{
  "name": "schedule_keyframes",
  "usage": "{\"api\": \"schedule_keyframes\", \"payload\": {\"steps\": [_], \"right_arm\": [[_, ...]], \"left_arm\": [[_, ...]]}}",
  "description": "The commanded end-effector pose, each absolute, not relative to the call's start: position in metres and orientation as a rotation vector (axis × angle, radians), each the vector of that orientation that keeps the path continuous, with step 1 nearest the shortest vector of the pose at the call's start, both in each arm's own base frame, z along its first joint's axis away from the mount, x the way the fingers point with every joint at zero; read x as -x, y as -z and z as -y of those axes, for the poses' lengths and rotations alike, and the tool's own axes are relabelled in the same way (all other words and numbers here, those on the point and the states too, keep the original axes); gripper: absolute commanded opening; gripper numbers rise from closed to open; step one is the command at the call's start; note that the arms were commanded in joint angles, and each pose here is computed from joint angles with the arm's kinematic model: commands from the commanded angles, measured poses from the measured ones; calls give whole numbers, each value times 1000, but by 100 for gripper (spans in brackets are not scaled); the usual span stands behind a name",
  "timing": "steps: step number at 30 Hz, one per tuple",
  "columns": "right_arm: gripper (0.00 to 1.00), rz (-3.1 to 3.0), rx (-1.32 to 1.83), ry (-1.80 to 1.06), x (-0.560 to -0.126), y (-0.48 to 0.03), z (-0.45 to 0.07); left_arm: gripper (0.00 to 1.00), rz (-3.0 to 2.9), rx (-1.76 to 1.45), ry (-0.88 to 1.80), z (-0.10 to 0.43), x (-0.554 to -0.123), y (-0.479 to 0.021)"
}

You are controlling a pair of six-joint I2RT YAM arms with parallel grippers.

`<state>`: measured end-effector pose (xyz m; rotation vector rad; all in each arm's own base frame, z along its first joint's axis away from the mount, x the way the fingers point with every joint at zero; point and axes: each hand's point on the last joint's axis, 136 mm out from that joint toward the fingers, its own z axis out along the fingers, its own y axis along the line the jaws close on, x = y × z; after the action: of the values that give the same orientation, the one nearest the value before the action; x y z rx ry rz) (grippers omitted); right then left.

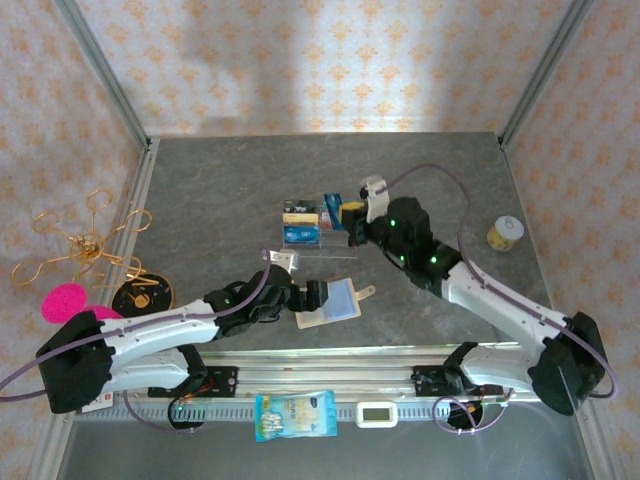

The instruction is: Take the credit cards out of the card holder

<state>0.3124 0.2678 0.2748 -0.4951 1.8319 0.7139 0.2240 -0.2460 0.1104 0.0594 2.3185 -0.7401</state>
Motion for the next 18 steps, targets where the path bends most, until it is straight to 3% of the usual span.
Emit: {"api": "schedule_keyframes", "payload": {"steps": [1,10,18], "right_arm": [[0,-1760,774,-697,-317,-281,-289],[0,-1862,1353,-610,-327,-222,-321],[0,-1877,1592,-641,-343,-180,-342]], "left_arm": [[99,-2309,-24,762,243,-221,-118],[99,-2345,35,728,221,-208,-119],[99,-2138,101,853,206,-208,-172]]}}
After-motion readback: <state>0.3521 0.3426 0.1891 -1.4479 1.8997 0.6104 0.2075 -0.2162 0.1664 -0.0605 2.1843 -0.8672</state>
